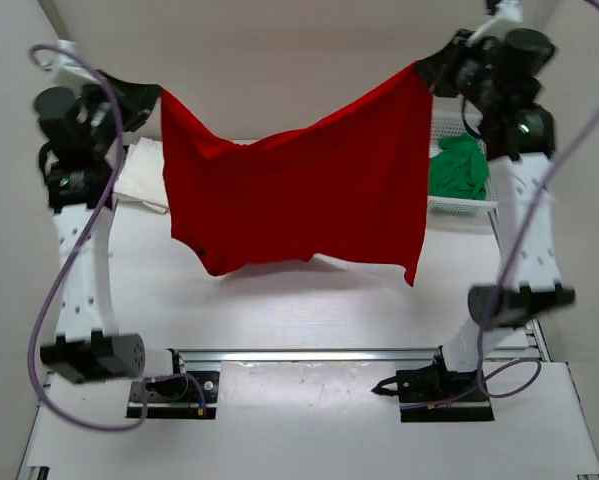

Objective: Fold and stack the t-shirts
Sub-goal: Flatten out the tshirt

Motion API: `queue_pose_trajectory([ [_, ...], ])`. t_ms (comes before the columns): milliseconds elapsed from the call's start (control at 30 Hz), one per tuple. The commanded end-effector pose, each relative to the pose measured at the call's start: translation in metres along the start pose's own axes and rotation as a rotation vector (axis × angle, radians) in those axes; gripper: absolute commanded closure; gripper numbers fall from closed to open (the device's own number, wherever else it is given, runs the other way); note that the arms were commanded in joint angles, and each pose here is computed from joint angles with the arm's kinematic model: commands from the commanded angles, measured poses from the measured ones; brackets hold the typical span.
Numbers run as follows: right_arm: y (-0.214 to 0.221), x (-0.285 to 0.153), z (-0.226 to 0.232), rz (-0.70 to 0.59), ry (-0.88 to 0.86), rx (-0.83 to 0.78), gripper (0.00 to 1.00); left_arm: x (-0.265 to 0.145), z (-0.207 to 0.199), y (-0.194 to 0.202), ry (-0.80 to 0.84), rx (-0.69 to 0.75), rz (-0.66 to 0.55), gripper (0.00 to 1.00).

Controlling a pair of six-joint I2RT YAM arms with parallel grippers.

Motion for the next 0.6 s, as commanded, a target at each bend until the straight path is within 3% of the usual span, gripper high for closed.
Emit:
queue_pose_trajectory([
  [0,0.054,0.066,-0.021,0.183,-0.051,0.045,1.0,0.043,0.039,0.026,-0.178,0.057,0.028,1.0],
  [67,0.077,0.102,-0.035,0.23,-0.063,0.086,1.0,0.077,0.066,0.039,-0.207,0.026,0.085,1.0],
  [200,0.073,0.132,-0.049,0.14,-0.125,0.146,1.0,0.123,0.085,0.033,-0.217,-0.009,0.121,1.0],
  [300,0.056,0.142,-0.059,0.016,-0.151,0.164,1.0,0.144,0.079,0.001,-0.15,-0.024,0.036,1.0],
  [467,-0.003,0.127,-0.076,-0.26,-0.218,0.166,1.0,0.129,0.032,-0.066,0.006,-0.006,-0.17,1.0],
  [567,-0.028,0.108,-0.086,-0.338,-0.213,0.135,1.0,0.114,0.017,-0.095,0.049,0.024,-0.25,1.0],
])
Point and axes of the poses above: each gripper's point midway between its finger pads, its own x axis out along the fingers, its own z axis along the line the jaws close on, y = z × x, the point moved 8 cm from there along -x, back along the fingers, and after that the axes turned 11 degrees about -x, right-handed, at the moved point
